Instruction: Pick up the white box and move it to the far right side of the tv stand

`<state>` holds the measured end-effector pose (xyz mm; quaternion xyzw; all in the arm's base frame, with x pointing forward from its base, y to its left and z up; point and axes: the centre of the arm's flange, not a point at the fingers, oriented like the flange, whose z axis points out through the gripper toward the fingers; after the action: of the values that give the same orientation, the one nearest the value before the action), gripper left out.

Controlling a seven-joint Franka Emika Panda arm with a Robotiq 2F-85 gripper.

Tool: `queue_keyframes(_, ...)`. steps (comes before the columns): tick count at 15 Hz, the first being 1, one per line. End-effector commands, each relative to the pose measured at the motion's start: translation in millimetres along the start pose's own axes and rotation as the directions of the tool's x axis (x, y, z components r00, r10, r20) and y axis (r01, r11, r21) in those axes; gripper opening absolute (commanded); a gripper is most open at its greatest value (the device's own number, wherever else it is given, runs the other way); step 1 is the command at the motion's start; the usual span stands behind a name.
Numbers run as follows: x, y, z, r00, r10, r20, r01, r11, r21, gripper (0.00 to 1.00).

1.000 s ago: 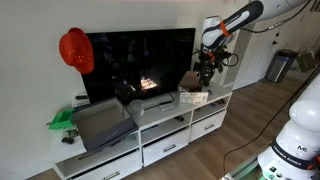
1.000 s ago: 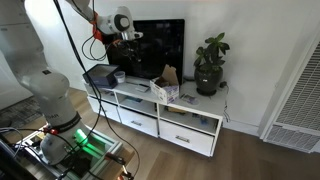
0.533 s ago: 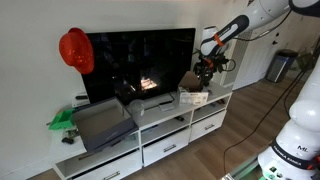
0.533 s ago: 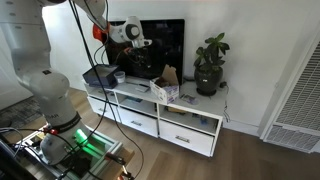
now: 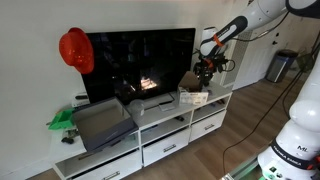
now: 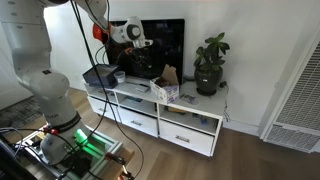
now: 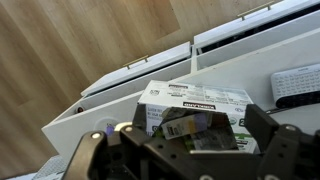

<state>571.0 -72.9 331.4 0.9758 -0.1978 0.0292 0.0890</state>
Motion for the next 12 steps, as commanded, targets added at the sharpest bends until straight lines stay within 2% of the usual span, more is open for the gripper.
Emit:
queue_keyframes(1,19,14,19,0.999,0.047,0.021,-0.047,0.999,0.01,1.0)
queue_keyframes(3,29,27,33,0.997,0.072,0.027,-0.072,0.997,0.0,1.0)
queue_keyframes(5,41,38,49,0.996,0.091,-0.006,-0.091,0.996,-0.008,1.0)
queue_keyframes(12,75,62,103,0.988,0.15,-0.043,-0.149,0.989,0.02,1.0)
